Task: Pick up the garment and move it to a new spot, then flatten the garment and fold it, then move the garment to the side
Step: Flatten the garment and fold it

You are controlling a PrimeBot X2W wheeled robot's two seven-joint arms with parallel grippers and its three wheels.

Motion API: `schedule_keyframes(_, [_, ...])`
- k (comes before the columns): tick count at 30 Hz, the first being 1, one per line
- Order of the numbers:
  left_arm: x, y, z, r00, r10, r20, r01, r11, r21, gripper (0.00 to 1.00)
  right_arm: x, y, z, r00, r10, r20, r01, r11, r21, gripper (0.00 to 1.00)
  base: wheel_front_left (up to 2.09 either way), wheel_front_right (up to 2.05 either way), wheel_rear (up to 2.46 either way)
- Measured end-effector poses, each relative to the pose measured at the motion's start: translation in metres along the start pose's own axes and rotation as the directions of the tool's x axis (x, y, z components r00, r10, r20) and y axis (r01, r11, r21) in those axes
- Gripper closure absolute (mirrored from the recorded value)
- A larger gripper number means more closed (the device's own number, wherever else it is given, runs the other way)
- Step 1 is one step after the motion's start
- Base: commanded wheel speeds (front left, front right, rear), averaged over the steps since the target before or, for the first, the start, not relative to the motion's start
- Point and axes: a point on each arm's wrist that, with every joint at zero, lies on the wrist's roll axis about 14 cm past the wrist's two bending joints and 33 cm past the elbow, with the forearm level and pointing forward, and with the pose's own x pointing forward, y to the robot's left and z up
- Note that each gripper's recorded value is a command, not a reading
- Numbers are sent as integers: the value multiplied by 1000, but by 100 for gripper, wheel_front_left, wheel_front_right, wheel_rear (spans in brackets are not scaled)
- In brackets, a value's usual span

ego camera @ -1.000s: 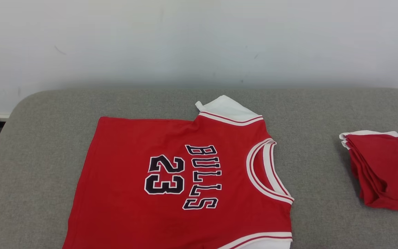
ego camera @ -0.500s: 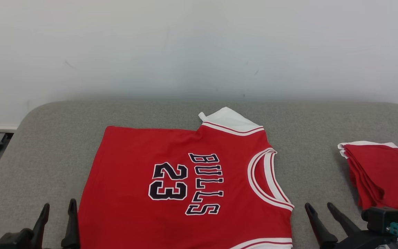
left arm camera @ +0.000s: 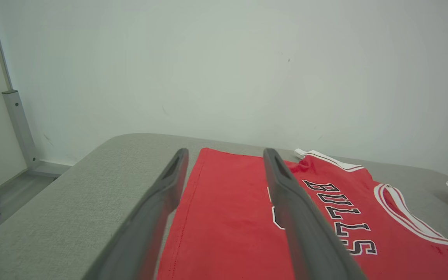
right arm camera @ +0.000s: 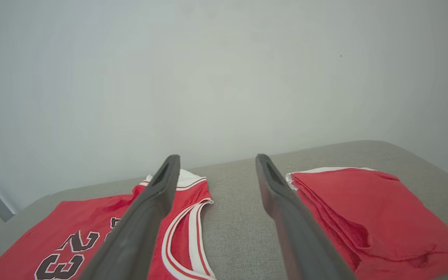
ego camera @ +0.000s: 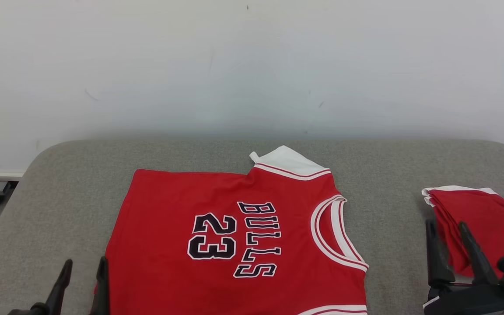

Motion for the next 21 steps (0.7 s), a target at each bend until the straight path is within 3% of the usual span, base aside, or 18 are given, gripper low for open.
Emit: schedule_keyframes(21, [-10, -14, -20, 987, -39, -153, 37, 999, -13, 0, -7, -14, -10, 998, -56, 12, 56, 998, -32, 0, 0, 0, 0])
